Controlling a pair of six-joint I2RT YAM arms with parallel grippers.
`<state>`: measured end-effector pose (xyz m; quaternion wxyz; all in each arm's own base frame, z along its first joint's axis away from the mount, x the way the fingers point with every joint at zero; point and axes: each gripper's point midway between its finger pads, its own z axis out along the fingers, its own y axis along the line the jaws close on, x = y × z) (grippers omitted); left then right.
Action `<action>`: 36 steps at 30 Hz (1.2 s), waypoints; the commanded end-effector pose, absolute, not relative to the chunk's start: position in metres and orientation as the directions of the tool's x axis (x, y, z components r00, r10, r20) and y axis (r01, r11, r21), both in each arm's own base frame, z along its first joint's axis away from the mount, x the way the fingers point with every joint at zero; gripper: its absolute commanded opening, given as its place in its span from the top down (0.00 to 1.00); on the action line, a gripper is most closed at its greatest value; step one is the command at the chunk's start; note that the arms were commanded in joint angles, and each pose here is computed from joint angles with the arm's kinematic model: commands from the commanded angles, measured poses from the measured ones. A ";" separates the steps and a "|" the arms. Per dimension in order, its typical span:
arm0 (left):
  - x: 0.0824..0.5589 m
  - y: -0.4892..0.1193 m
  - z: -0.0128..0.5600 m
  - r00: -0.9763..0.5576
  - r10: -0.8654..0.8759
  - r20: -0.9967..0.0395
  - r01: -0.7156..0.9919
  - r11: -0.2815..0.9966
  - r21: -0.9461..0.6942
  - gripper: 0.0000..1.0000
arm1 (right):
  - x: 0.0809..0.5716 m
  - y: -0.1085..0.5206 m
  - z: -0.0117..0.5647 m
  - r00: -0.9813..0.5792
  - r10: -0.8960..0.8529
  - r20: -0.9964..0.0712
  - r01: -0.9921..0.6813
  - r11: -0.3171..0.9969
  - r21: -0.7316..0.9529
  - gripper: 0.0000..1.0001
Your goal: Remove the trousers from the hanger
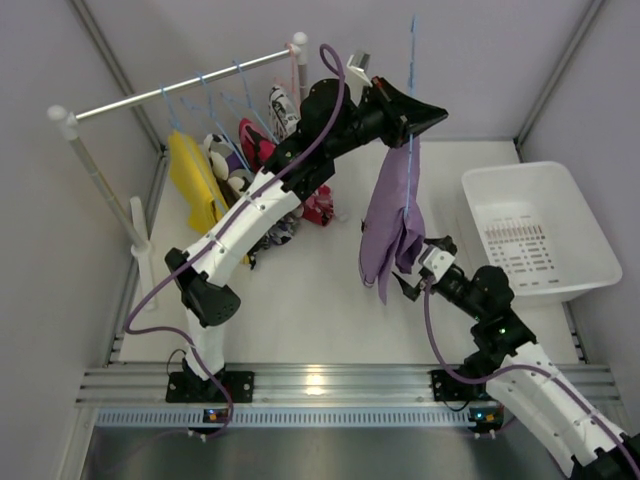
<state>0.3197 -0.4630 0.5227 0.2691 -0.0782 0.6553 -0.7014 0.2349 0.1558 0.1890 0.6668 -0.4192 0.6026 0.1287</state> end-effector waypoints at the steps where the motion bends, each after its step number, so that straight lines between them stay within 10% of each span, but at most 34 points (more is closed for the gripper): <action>1: 0.299 -0.438 0.598 -0.812 -0.527 -0.252 0.393 -0.173 -0.903 1.00 | 0.251 0.158 0.258 0.375 -0.262 -0.889 -0.539 0.719 -0.439 0.00; 36: 0.321 -0.448 0.541 -0.833 -0.515 -0.203 0.271 -0.059 -0.961 1.00 | 0.259 0.156 0.372 0.511 -0.148 -0.847 -0.334 0.873 -0.355 0.12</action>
